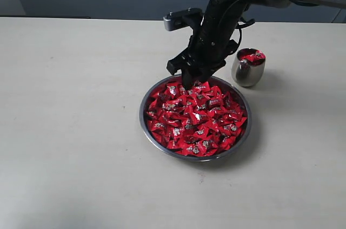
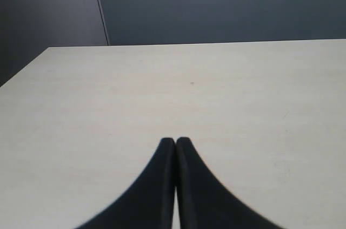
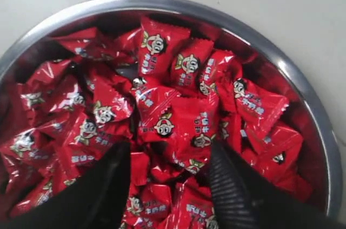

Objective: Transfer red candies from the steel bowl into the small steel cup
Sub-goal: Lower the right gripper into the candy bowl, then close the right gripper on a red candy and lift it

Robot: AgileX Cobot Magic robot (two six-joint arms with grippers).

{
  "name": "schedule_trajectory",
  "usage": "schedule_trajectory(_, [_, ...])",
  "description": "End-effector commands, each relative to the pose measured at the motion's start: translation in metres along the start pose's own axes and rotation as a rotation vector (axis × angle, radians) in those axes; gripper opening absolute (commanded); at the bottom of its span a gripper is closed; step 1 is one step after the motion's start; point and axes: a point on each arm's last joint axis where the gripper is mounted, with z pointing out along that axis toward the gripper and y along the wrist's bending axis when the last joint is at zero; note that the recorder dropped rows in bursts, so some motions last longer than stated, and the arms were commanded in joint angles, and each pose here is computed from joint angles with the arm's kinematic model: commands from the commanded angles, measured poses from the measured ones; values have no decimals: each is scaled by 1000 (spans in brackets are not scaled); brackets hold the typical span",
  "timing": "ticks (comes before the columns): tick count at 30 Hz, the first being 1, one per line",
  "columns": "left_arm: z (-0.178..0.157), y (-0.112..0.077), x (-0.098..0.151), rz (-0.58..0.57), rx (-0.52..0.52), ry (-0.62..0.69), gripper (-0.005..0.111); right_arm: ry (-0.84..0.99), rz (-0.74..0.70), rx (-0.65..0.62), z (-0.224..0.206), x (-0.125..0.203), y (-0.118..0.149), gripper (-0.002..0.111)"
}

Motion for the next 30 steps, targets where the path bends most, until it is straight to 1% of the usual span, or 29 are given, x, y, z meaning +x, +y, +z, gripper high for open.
schedule_trajectory(1, [0, 0, 1, 4, 6, -3, 0, 8, -15, 29, 9, -1, -5, 45])
schedule_trajectory(14, [0, 0, 1, 4, 6, -3, 0, -30, -14, 45, 20, -5, -9, 45])
schedule_trajectory(22, [0, 0, 1, 4, 6, -3, 0, 43, -14, 35, 34, 0, -11, 45])
schedule_trajectory(30, [0, 0, 1, 4, 6, -3, 0, 57, -7, 32, 41, 2, -12, 45])
